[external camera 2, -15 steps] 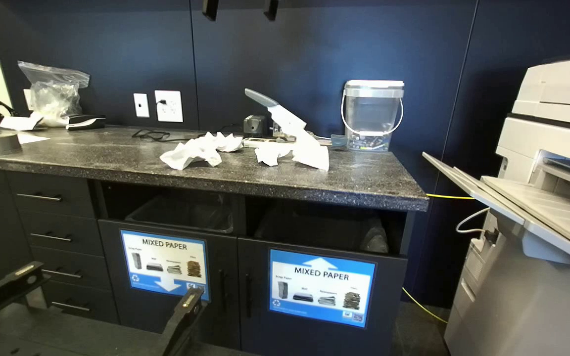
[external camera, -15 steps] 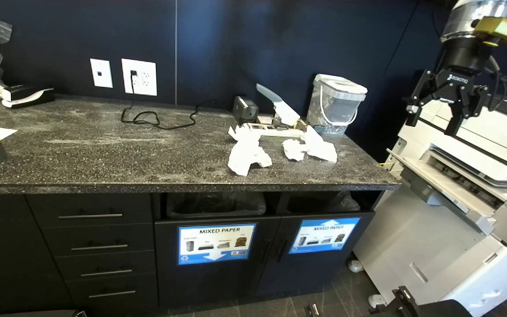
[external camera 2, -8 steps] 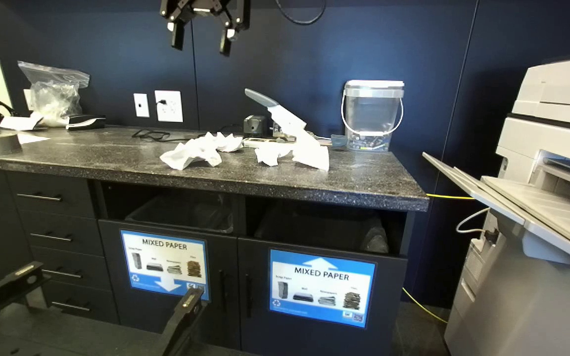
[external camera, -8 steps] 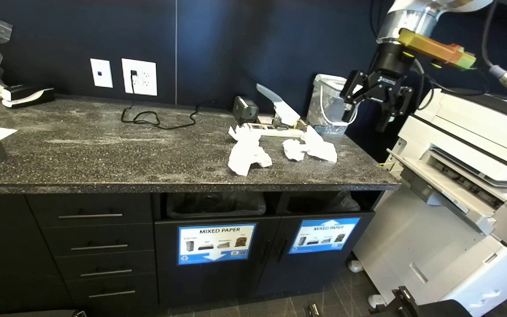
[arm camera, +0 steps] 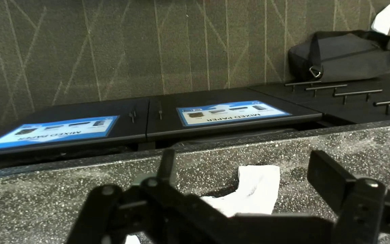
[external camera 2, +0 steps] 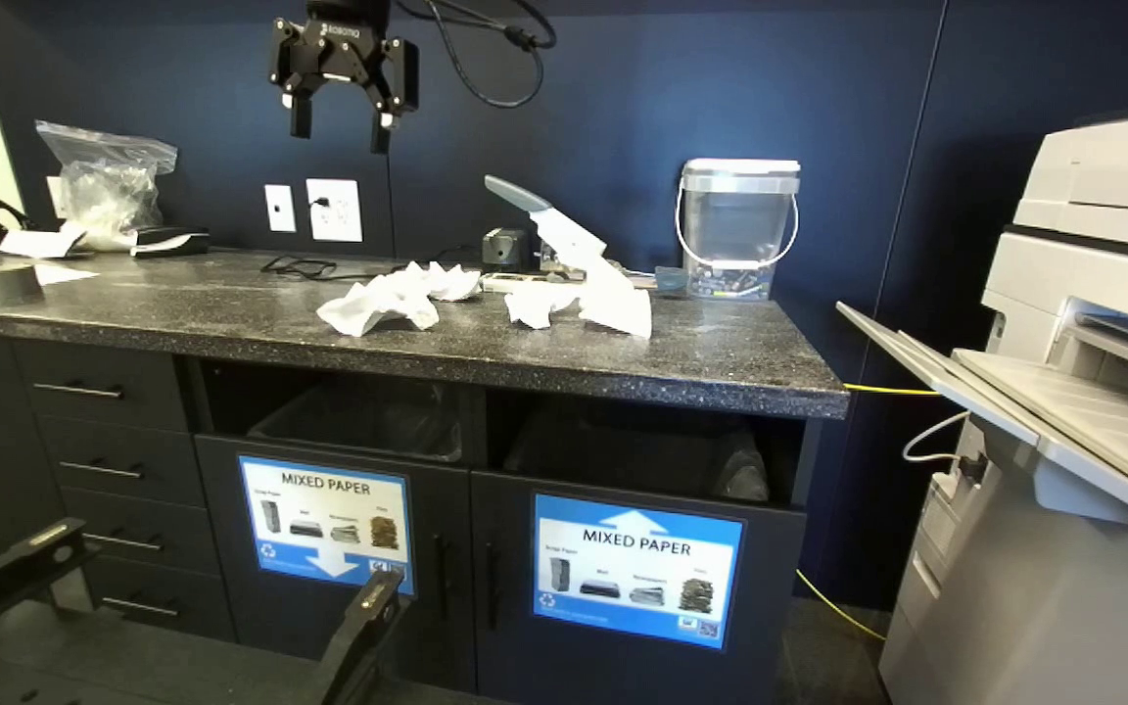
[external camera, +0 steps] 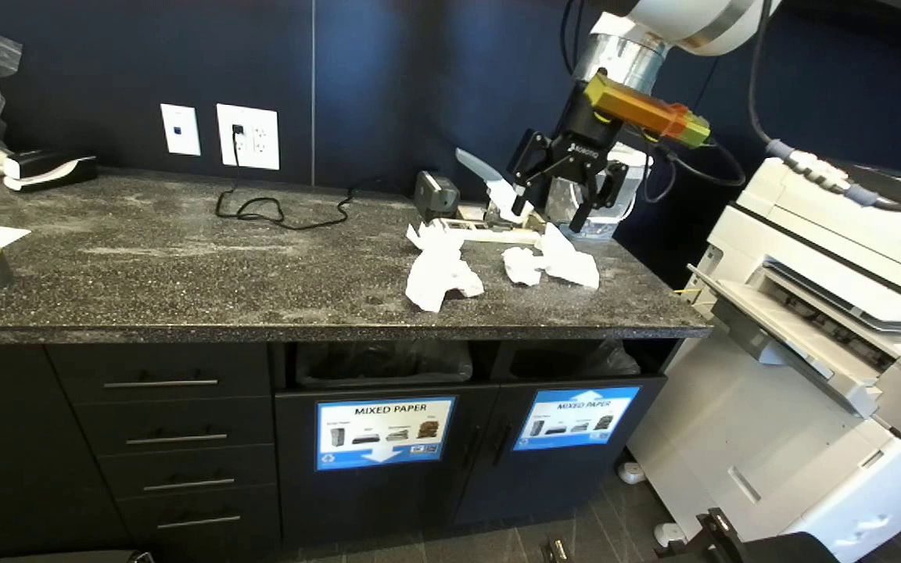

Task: Pick up the papers from the counter and throw them in the bin

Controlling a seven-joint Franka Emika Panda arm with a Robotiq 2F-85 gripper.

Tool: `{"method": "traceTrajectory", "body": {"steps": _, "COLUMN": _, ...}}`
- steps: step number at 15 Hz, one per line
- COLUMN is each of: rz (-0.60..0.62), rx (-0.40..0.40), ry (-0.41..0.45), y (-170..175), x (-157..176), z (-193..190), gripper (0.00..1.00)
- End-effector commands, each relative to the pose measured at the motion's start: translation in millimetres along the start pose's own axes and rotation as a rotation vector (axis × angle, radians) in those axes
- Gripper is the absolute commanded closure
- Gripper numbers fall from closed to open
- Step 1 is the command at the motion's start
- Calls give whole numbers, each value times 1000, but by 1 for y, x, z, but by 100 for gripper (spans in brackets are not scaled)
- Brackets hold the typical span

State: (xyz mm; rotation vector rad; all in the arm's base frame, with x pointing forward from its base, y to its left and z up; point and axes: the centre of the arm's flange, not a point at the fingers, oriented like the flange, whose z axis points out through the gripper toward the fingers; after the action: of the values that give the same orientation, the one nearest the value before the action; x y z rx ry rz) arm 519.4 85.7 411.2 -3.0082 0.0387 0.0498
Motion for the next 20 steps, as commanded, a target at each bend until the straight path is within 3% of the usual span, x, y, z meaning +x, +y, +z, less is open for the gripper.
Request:
{"method": "traceTrajectory", "body": {"steps": 1, "rz": 39, "rx": -27, "ry": 51, "y": -34, "x": 32, "z": 19, "gripper": 0}}
{"method": "traceTrajectory", "body": {"steps": 9, "rz": 177, "rx": -47, "ry": 59, "y": -63, "x": 102, "z": 79, "gripper": 0}}
{"method": "traceTrajectory", "body": {"steps": 20, "rz": 212, "rx": -32, "ry": 85, "y": -51, "x": 195, "z": 162, "gripper": 0}}
